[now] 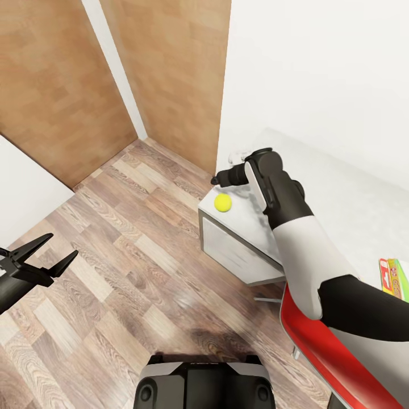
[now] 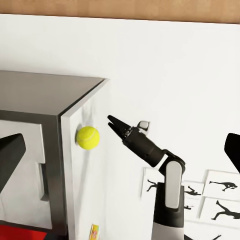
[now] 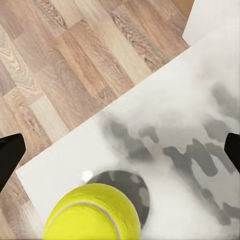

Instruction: Put all the toys in the child's room - the three board games (two on the bed and one on the table), the two jigsaw puzzles on the table, and the tennis ball on the table - inside the toy box on the table in the child's room.

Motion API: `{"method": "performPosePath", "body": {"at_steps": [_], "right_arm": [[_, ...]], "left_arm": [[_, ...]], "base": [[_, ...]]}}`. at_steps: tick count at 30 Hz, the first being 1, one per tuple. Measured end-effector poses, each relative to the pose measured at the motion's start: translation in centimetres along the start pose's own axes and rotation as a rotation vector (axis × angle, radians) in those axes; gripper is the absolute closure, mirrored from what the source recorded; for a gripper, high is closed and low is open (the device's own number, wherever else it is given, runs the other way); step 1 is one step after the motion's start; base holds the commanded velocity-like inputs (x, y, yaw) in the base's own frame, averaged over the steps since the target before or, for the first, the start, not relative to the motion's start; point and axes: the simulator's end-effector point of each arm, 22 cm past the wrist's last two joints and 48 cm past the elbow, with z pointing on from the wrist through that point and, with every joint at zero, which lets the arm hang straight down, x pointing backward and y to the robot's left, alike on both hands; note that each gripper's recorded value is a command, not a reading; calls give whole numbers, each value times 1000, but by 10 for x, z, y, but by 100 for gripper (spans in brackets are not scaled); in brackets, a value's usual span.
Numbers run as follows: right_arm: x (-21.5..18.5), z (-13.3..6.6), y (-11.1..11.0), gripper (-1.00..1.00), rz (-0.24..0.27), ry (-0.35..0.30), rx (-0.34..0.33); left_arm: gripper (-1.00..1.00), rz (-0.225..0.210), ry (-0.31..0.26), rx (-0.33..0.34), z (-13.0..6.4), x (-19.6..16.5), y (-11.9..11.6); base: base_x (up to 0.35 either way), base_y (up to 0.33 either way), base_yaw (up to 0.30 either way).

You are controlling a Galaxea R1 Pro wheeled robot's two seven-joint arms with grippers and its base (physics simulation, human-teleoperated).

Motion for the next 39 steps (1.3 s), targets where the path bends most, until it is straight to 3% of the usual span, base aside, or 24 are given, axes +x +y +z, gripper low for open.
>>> {"method": "performPosePath", "body": {"at_steps": [17,39], "right_arm": [[32,14,2,-100,13,58,-6],[41,17,7,-100,15,72,-21]], "left_arm": [[-100,0,1,2,1,0,-1],[-100,1,1,4,1,0,-1]], "base": [[0,0,0],[0,0,0]]}}
